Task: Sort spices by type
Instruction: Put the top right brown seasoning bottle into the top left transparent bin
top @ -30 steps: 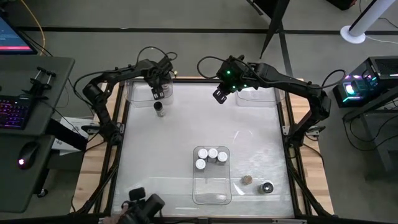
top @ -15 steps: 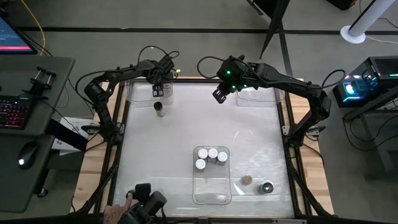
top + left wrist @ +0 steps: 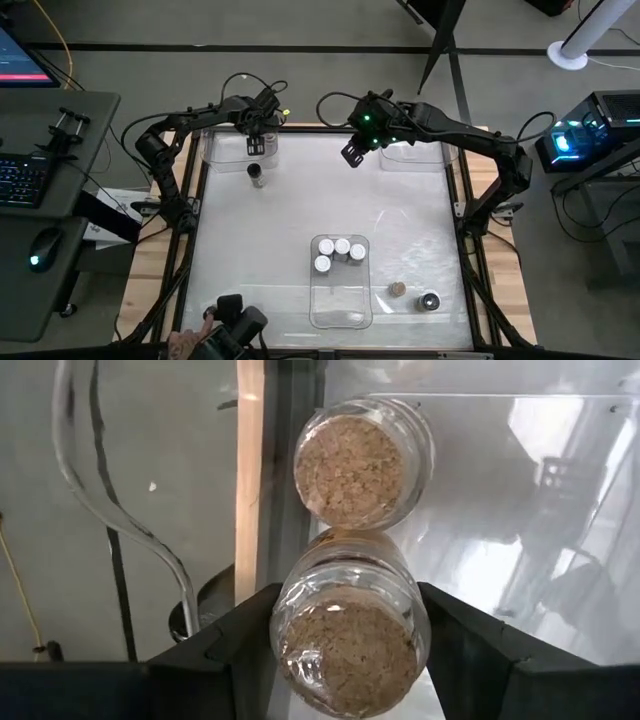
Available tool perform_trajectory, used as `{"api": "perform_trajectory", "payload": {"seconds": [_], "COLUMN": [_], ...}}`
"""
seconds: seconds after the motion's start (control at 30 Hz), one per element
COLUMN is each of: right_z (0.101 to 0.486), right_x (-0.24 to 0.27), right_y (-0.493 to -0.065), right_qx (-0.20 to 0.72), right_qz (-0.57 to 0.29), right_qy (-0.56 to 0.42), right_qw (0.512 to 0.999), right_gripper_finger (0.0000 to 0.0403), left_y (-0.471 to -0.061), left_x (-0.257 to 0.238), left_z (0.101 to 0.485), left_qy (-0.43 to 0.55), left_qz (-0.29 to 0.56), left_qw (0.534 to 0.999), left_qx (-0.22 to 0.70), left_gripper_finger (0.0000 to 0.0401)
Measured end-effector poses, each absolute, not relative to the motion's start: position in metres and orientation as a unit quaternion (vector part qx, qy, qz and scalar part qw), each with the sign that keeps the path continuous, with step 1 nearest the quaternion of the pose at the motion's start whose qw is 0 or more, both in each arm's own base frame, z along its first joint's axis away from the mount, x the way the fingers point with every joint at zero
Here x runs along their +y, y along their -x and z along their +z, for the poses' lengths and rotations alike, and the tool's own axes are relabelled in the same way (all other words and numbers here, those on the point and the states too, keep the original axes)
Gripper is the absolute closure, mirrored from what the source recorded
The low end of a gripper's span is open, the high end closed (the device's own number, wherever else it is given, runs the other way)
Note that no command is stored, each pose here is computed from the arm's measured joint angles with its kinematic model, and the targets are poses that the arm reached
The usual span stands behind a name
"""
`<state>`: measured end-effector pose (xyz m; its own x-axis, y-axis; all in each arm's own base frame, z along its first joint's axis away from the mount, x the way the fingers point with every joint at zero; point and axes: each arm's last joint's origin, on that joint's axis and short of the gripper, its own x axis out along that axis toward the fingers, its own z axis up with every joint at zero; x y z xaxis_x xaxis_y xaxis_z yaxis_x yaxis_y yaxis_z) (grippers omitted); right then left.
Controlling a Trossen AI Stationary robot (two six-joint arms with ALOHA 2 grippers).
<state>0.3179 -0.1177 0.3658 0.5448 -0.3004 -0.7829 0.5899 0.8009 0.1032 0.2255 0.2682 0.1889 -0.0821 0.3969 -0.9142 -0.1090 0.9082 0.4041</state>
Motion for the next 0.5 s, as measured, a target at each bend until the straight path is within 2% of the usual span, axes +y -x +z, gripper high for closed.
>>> {"api": "perform_trajectory", "payload": {"seconds": [0.2, 0.5], "right_z": [0.3657, 0.3658], "right_x": [-0.1130, -0.1107], "right_y": [-0.3197, -0.3204], "right_qx": [0.402, 0.402], "right_qz": [-0.252, -0.251], "right_qy": [-0.177, -0.179], "right_qw": [0.862, 0.862], "right_gripper_finger": [0.0403, 0.0403], "left_y": [-0.2248, -0.2237], "left_x": [0.2673, 0.2639], "left_z": [0.1886, 0.1877], "left_qy": [-0.086, -0.092], "left_qz": [0.199, 0.165], "left_qw": [0.669, 0.666], "left_qx": [0.711, 0.722], "left_gripper_finger": [0.0195, 0.0184]}}
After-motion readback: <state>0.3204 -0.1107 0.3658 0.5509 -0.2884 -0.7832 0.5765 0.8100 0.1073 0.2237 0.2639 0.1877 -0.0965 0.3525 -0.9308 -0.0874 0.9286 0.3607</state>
